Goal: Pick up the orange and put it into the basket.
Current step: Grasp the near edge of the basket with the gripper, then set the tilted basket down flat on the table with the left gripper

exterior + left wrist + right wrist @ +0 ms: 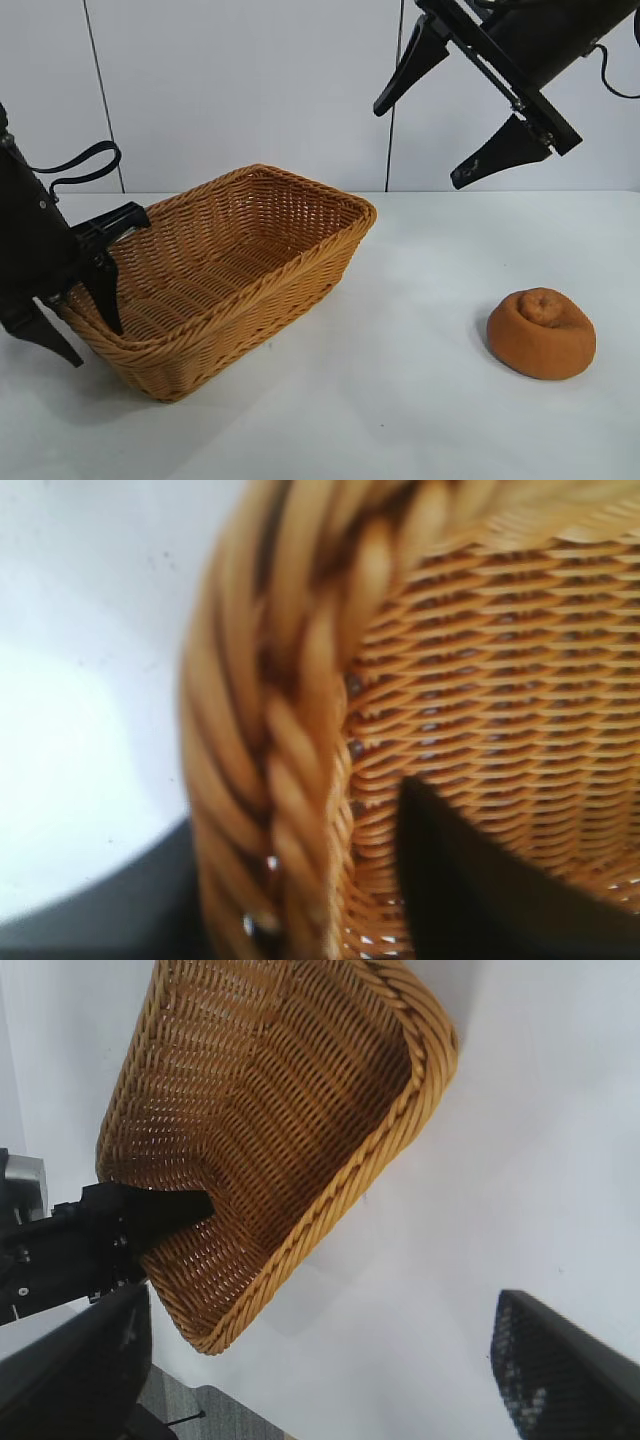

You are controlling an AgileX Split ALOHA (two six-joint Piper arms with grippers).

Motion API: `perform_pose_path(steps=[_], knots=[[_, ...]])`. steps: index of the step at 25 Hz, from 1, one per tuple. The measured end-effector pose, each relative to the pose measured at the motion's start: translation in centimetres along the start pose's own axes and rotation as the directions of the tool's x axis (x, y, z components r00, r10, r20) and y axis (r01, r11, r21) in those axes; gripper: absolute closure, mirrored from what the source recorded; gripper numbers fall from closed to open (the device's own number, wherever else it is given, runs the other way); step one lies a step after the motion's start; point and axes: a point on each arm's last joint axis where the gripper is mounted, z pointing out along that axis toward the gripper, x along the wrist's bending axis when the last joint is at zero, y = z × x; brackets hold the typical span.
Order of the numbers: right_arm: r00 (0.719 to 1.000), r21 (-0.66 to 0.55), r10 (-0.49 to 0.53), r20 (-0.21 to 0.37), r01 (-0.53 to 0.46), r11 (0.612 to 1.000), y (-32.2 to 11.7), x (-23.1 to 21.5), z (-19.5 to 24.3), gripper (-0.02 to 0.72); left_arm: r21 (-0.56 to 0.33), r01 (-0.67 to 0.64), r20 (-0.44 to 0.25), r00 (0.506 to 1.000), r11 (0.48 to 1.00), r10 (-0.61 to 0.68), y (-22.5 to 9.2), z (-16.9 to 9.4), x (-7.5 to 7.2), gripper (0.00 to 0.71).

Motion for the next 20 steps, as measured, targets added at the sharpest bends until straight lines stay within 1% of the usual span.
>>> perform_pose_path(steps=[1,2,5,8,11,13,16,20], knots=[[1.0,0.0,0.0,0.0,0.0,1.0,0.0,0.0,0.0,0.072,0.0,0.0,0.0,1.0,1.0,0.0,0.0,0.0,0.0,0.625],[1.0,0.0,0.0,0.0,0.0,1.0,0.0,0.0,0.0,0.072,0.012,-0.018,0.008,1.0,1.0,0.018,0.6,-0.7,-0.6,0.625],[1.0,0.0,0.0,0.0,0.0,1.0,0.0,0.0,0.0,0.072,0.019,-0.062,0.037,0.997,0.998,0.061,2.0,-2.3,-1.7,0.625],[1.0,0.0,0.0,0.0,0.0,1.0,0.0,0.0,0.0,0.072,0.007,-0.09,0.087,0.992,0.996,0.089,3.8,-4.0,-2.7,0.625],[1.0,0.0,0.0,0.0,0.0,1.0,0.0,0.0,0.0,0.072,-0.016,-0.137,0.114,0.984,0.99,0.138,5.0,-5.4,-3.2,0.625],[1.0,-0.001,0.0,0.0,0.0,1.0,0.0,0.0,0.0,0.072,-0.017,-0.198,0.116,0.973,0.98,0.199,5.1,-6.0,-3.6,0.625],[1.0,-0.001,0.0,0.0,0.0,1.0,0.0,0.0,0.0,0.072,-0.007,-0.272,0.113,0.956,0.962,0.271,5.0,-6.4,-3.8,0.625],[1.0,0.0,0.0,0.0,0.0,1.0,0.0,0.0,0.0,0.072,0.024,-0.349,0.099,0.933,0.937,0.345,5.1,-6.1,-4.0,0.625]])
